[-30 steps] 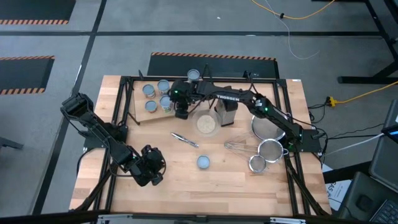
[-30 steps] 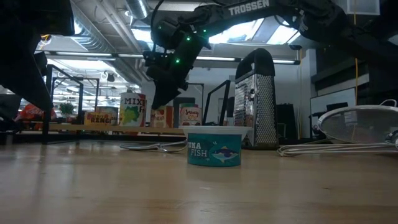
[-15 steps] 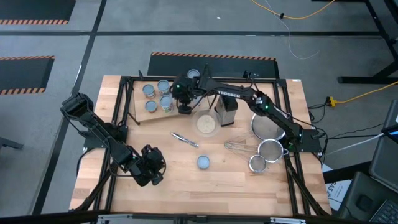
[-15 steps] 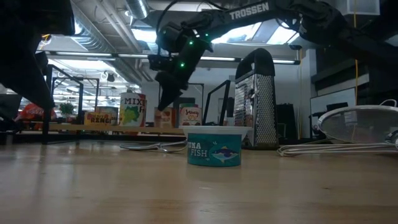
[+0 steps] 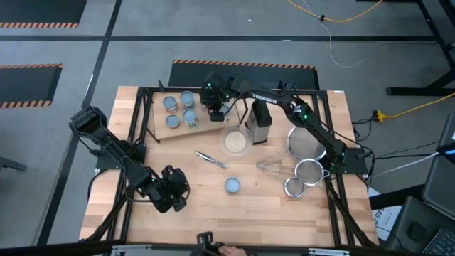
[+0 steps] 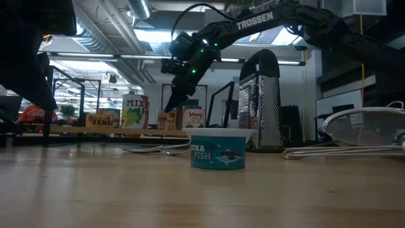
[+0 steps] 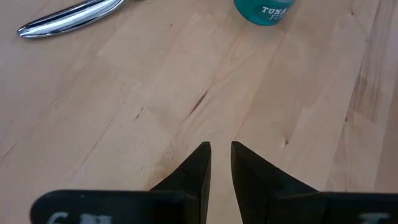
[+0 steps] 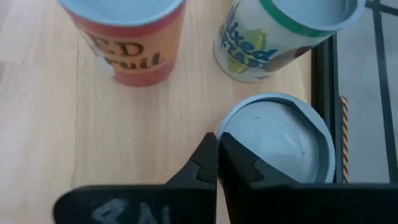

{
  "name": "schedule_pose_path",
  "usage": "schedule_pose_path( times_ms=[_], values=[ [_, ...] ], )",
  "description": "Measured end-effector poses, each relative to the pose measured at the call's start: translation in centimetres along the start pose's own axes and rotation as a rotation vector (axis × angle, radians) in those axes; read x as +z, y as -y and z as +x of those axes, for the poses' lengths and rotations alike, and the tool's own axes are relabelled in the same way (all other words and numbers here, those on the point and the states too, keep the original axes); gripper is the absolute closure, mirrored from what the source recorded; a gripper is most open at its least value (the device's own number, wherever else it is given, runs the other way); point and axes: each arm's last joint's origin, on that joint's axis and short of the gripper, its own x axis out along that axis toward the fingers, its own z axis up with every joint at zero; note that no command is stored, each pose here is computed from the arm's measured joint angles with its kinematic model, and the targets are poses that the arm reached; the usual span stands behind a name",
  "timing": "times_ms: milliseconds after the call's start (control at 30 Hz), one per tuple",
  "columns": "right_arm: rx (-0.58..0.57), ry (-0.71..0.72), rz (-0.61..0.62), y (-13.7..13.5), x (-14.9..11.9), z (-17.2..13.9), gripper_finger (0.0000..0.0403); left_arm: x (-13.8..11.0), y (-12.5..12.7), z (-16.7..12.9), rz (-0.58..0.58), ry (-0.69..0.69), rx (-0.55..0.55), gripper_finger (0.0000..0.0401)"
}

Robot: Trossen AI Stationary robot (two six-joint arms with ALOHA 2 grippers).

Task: Pick and place cans onto a shelf
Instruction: Put the light red can on the shelf

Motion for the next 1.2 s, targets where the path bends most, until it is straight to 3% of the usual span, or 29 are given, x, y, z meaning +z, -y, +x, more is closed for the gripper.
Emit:
schedule_pose_path(
  times_ms=[533,1200],
  values=[
    [0.003,0.037,-0.104,1.3,-0.4,-0.3,0.0395,0.0,0.0,0.0,0.000,0.001,0.000,0.0346],
    [0.006,0.032,-0.083,1.2,-0.6,-0.1,0.0393,0.0,0.0,0.0,-0.001,0.002,0.001,0.0346]
  ],
)
